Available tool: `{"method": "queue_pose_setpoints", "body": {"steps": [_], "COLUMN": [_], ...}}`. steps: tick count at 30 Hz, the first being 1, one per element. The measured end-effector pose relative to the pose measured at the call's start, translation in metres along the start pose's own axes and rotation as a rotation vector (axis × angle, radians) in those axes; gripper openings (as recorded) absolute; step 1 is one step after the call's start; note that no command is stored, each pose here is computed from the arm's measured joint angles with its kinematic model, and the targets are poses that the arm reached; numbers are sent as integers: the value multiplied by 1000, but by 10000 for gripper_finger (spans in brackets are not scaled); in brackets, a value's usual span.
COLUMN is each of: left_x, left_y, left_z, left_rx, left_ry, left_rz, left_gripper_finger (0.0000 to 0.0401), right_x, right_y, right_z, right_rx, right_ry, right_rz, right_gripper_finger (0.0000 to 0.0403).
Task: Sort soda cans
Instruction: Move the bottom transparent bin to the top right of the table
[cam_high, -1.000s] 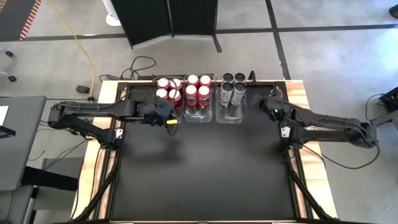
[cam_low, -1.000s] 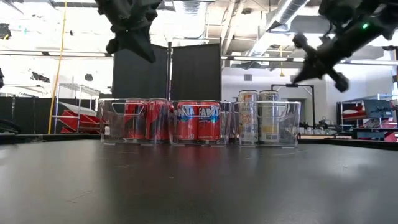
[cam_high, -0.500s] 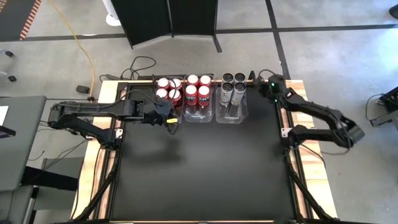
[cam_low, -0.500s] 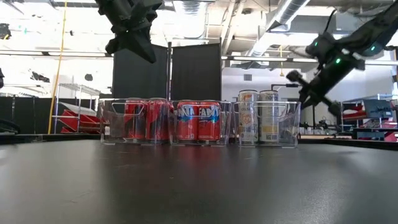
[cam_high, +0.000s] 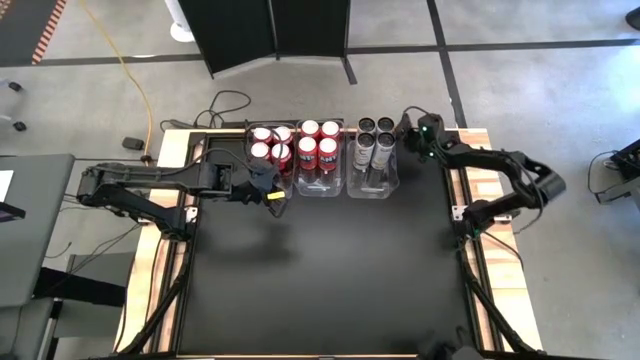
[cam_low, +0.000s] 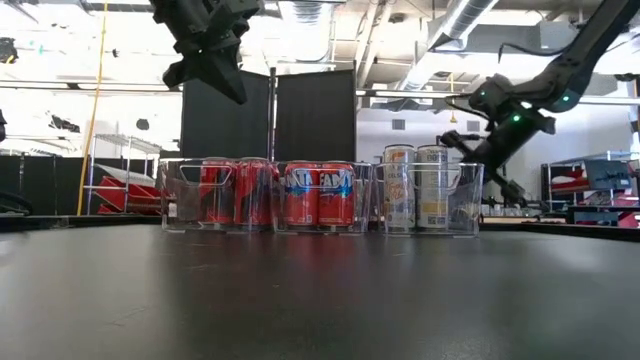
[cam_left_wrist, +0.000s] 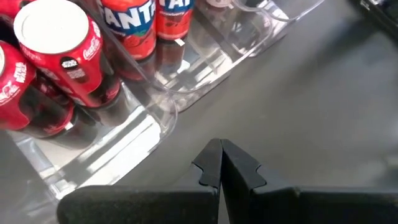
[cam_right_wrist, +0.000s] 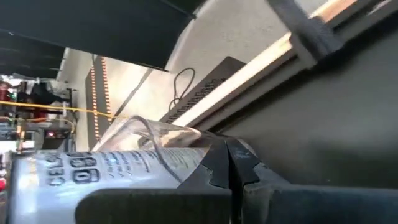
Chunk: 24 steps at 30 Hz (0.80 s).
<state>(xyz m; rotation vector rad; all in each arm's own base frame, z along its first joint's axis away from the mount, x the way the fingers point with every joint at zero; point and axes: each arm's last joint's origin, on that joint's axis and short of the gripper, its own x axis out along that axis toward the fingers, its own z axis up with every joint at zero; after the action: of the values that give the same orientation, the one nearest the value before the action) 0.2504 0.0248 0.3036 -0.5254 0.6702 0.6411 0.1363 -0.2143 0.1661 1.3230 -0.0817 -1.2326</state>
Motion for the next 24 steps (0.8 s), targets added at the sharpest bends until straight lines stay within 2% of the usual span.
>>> {"method": "queue_pose_setpoints", "body": {"steps": [6,13,24], "left_x": [0,0,0], "left_y": [0,2,4], "left_z": [0,-2,-3], "left_rx": [-13,-20,-15], "left_ry": [2,18,24], "left_rz": [5,21,43], "left_gripper_finger": [0,0,0], "right_x": [16,30,36], "right_y": [-1,9,21], "right_z": [-1,-2,1], "right_rx": [26,39,33], "right_ry": [11,49,59], "right_rz": [-29,29,59], "right_gripper_finger": [0,0,0]}}
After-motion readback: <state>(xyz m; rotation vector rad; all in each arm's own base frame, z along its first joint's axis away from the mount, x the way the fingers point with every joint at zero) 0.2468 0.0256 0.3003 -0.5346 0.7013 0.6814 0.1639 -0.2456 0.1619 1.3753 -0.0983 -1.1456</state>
